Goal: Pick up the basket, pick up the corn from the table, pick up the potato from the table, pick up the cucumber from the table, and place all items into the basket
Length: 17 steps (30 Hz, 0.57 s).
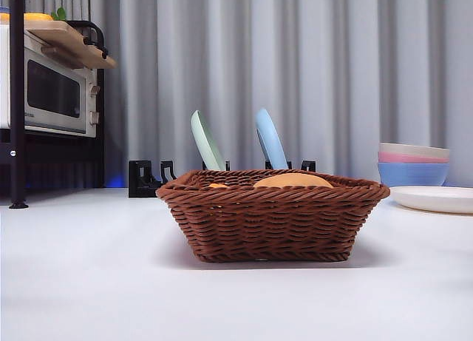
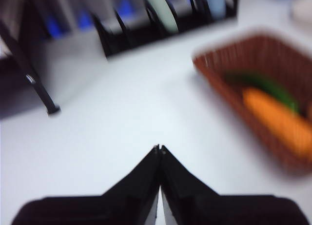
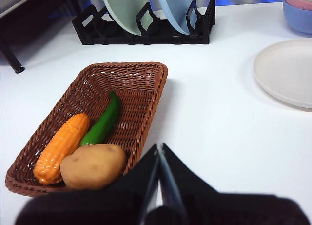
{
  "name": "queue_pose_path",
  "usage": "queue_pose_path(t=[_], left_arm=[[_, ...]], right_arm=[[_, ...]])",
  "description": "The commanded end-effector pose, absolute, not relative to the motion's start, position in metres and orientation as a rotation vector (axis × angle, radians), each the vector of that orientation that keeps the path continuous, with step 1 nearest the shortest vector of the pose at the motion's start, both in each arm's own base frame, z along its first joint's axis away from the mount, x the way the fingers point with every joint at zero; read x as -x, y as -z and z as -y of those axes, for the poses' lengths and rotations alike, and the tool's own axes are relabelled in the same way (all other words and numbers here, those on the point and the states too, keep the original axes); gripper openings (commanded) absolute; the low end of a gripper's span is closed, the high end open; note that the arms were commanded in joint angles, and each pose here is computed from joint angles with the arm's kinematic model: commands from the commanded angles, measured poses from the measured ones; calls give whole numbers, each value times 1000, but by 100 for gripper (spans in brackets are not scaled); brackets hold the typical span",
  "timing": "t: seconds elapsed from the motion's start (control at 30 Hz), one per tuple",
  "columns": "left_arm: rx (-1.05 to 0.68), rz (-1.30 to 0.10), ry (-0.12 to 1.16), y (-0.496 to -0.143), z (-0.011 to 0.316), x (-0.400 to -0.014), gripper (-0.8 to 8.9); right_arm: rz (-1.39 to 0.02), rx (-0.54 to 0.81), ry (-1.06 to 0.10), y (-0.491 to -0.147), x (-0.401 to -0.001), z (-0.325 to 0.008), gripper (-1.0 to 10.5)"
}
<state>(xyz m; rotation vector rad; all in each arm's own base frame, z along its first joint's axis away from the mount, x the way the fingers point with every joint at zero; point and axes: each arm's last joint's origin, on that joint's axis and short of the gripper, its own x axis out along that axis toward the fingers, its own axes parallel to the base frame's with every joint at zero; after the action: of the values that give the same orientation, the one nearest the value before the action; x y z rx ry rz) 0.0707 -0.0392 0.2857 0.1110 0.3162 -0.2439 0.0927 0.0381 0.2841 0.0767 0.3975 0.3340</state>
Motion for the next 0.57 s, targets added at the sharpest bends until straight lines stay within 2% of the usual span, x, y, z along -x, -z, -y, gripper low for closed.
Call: queue_pose_path(t=[0.03,0.23,0.57], left_arm=[[-36,-233,218,-281,35,-76,-3],[24,-124,145,-249,20,-84,-3],[45,-176,-39,-175,0,-92,-3]], right_arm=[[-402,-81,-331,-283,-93,-38,2],[-402,-81,-331,-283,-93,-38,2],[-402,-81,-331,-283,-93,-38,2]])
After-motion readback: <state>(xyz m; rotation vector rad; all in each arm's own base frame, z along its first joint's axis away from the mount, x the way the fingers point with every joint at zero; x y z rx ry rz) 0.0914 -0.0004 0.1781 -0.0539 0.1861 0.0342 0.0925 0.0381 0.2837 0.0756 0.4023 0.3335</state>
